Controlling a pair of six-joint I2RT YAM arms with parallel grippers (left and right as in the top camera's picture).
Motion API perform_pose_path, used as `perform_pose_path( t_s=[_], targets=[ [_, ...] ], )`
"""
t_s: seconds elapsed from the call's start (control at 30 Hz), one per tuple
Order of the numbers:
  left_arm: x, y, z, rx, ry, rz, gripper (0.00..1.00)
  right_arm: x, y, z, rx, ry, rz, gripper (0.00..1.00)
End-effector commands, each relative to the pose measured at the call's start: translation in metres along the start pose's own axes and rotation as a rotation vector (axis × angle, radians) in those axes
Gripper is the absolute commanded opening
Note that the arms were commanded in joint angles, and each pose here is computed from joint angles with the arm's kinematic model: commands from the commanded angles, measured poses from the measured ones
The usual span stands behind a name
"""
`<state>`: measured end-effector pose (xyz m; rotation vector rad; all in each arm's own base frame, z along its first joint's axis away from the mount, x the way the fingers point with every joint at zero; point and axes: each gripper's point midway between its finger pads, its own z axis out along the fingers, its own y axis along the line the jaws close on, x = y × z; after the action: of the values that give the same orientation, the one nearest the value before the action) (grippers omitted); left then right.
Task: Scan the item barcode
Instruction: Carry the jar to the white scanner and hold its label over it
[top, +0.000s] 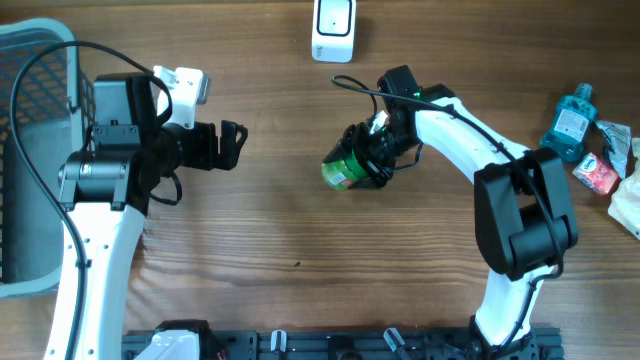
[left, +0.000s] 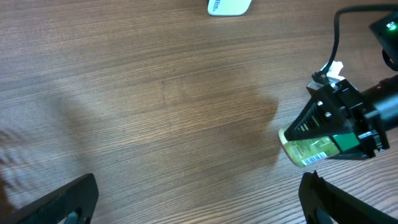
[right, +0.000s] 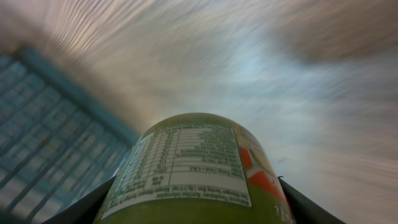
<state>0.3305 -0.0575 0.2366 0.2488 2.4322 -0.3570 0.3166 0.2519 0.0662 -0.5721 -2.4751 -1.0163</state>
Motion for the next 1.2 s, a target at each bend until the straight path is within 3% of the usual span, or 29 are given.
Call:
perform_pose_path(
  t_s=[0.0, 0.33, 0.67, 0.9, 1.03, 1.17],
  targets=[
    [-0.005, -0.002, -0.003, 0.015, -0.014, -0.003, 1.00, 0.043, 0.044, -0.022, -0.204, 0.158, -0.086, 0.59],
    [-0.005, -0.002, -0.003, 0.015, -0.014, -0.003, 1.00, 0.066, 0.067, -0.044, -0.280, 0.168, -0.155, 0.59],
    [-0.005, -0.002, -0.003, 0.015, -0.014, -0.003, 1.00, 0.060, 0.072, -0.047, -0.279, 0.111, -0.202, 0.59],
    [-0.005, -0.002, -0.003, 0.015, -0.014, -0.003, 1.00, -0.018, 0.078, -0.054, -0.143, -0.328, -0.462, 0.57],
    [-0.005, -0.002, -0.003, 0.015, -0.014, -0.003, 1.00, -0.065, 0.088, -0.079, -0.063, -0.617, -0.528, 0.57],
    [-0.005, -0.002, -0.003, 0.015, -0.014, -0.003, 1.00, -0.088, 0.107, -0.100, -0.051, -0.815, -0.577, 0.57]
  ],
)
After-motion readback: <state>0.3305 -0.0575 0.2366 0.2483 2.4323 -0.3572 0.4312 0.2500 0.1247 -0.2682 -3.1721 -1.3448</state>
